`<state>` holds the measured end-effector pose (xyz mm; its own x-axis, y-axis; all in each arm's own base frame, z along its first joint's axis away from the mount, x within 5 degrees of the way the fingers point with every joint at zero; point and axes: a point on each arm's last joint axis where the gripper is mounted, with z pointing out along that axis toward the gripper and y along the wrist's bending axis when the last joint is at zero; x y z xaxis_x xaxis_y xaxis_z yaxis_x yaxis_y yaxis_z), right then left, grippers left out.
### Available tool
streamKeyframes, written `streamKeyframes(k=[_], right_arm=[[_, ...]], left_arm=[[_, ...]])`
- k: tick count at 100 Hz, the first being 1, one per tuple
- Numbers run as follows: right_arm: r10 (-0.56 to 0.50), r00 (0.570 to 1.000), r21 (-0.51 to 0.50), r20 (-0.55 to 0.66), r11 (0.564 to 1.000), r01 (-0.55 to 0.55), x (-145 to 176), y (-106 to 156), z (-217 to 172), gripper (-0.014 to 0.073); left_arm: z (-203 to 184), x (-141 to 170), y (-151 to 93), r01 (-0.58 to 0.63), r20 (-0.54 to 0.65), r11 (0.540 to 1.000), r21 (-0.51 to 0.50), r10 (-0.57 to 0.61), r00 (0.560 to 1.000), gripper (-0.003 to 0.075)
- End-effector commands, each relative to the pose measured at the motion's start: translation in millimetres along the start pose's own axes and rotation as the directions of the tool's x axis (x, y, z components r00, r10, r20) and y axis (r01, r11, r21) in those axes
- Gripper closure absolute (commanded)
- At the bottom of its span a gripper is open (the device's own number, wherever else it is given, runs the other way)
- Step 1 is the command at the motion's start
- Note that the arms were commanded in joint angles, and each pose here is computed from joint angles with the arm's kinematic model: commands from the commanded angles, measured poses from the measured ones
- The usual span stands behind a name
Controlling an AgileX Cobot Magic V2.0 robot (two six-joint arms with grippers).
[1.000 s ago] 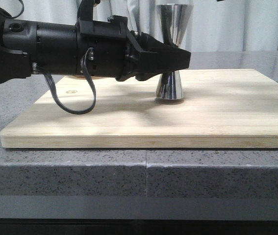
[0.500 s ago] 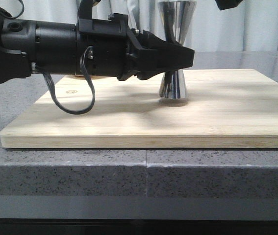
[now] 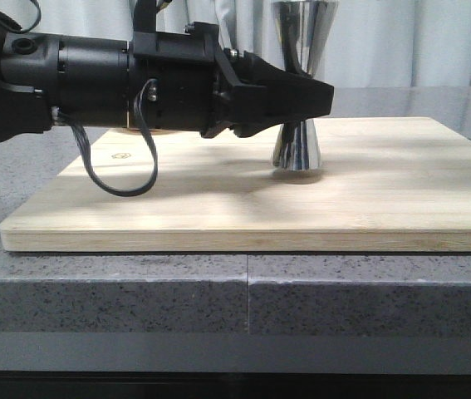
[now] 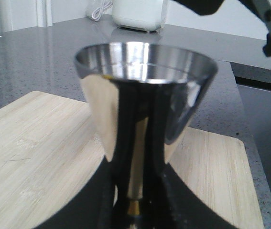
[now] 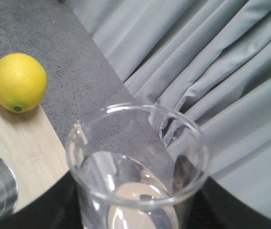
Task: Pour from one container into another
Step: 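Carry the glass cup with the right gripper above the jigger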
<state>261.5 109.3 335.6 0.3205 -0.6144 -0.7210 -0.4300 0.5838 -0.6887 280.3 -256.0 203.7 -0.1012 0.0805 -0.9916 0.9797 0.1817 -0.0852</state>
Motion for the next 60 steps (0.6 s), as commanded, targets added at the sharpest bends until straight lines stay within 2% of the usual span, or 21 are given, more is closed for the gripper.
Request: streamKeyframes(k=[1,60], right_arm=[[-0.031,0.995,0.048,0.097,0.999,0.027,-20.6,-13.5,-7.3,0.0375],[-0.134,0.987,0.014,0.091,0.991,0.133,-20.0,-9.6,-7.2,0.0375]], left_arm=[[-4.7,-36.5,-5.9,-0.038,0.143,0.999,0.025,0.034,0.989,0.0741],[-4.7,-36.5,-5.9,-0.038,0.143,0.999,0.025,0.034,0.989,0.0741]])
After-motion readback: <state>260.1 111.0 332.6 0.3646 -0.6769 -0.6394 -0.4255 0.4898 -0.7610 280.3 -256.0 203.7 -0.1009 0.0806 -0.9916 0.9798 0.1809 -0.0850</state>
